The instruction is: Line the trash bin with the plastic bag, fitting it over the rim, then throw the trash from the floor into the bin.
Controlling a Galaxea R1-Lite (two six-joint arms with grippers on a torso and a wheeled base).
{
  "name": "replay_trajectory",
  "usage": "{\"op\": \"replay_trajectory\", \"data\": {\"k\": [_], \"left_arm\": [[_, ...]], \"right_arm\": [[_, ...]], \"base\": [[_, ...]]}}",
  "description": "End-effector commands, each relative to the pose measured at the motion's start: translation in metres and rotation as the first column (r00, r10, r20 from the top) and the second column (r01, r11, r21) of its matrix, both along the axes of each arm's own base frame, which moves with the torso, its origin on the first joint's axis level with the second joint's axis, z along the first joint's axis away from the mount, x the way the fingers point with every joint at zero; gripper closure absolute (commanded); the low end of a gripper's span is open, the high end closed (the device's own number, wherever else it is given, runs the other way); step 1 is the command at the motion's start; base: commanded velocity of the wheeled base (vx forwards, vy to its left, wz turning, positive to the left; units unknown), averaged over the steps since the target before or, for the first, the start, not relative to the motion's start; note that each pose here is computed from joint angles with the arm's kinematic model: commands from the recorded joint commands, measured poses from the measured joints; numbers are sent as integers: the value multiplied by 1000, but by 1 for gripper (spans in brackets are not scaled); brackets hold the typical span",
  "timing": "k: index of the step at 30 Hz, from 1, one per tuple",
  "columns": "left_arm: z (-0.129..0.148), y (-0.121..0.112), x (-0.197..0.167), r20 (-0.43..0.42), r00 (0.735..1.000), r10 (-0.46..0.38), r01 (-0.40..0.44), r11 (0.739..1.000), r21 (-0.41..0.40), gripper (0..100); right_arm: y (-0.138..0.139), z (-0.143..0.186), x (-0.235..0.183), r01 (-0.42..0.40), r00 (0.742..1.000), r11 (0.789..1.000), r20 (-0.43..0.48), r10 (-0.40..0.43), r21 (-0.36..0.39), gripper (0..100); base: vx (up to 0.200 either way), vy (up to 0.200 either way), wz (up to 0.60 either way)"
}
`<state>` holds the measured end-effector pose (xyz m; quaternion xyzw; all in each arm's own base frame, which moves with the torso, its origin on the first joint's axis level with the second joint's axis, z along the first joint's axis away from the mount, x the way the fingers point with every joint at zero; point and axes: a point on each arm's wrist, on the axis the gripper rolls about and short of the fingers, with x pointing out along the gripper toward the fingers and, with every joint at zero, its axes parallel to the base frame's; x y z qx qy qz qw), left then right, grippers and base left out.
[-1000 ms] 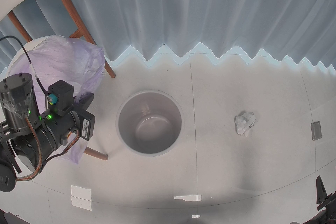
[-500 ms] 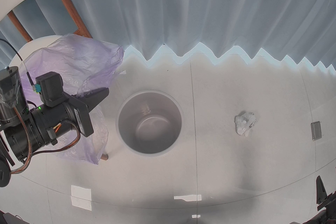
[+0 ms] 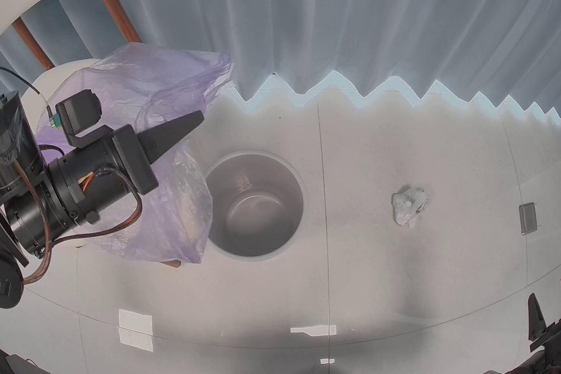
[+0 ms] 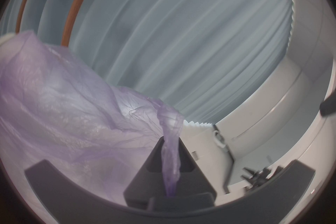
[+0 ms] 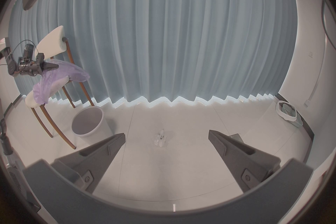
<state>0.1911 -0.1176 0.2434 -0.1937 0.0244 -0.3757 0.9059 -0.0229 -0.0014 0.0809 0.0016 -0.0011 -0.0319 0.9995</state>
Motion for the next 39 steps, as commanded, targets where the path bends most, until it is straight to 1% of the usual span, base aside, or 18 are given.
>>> {"op": "replay_trajectory", "data": {"k": [1,2,6,9,11,13,14,15,16,17,20,28,32,33,34,35,37,39], "left_arm": [[10,-14,-9,-76,988,-135,124,983,-138,100],[10,-14,-9,-76,988,-135,124,983,-138,100],[15,-18,-13,-122,958,-260,230,949,-213,100],[21,-16,-17,-125,904,-409,368,893,-257,100],[22,-17,-18,-139,869,-474,422,859,-291,100],[24,-18,-19,-155,846,-510,436,829,-350,100],[24,-18,-19,-155,846,-510,436,829,-350,100],[28,-18,-19,-169,824,-541,438,797,-417,100],[28,-18,-19,-169,824,-541,438,797,-417,100],[28,-20,-13,-178,807,-563,432,768,-472,100],[24,-24,0,-161,805,-571,424,743,-518,100],[4,-39,27,-98,810,-577,449,720,-529,100],[5,-51,20,-71,758,-648,499,647,-576,100],[5,-51,20,-71,758,-648,499,647,-576,100],[9,-56,14,-64,719,-692,521,597,-610,100],[10,-58,12,-67,707,-704,526,586,-617,100],[10,-60,12,-69,703,-708,527,583,-618,100],[6,-61,17,-81,709,-701,516,593,-619,100]], "right_arm": [[0,-5,0,1,1000,1000,-1,-1,0,0],[0,-5,0,1,1000,1000,-1,-1,0,0],[0,-5,0,1,1000,1000,-1,-1,0,0],[0,-5,0,1,1000,1000,-1,-1,0,0],[0,-5,0,1,1000,1000,-1,-1,0,0],[0,-5,0,1,1000,1000,-1,-1,0,0],[0,-5,0,1,1000,1000,-1,-1,0,0],[0,-5,0,1,1000,1000,-1,-1,0,0],[0,-5,0,1,1000,1000,-1,-1,0,0],[0,-5,0,1,1000,1000,-1,-1,0,0],[0,-5,0,1,1000,1000,-1,-1,0,0],[0,-5,0,1,1000,1000,-1,-1,0,0],[0,-5,0,1,1000,1000,-1,-1,0,0],[0,-5,0,1,1000,1000,-1,-1,0,0],[0,-5,0,1,1000,1000,-1,-1,0,0],[0,-5,0,1,1000,1000,-1,-1,0,0],[0,-5,0,1,1000,1000,-1,-1,0,0],[0,-5,0,1,1000,1000,-1,-1,0,0]], "base": [[0,0,0],[0,0,0],[0,0,0],[0,0,0],[0,0,0],[0,0,0],[0,0,0],[0,0,0],[0,0,0],[0,0,0],[0,0,0],[0,0,0],[0,0,0],[0,0,0],[0,0,0],[0,0,0],[0,0,0],[0,0,0]]}}
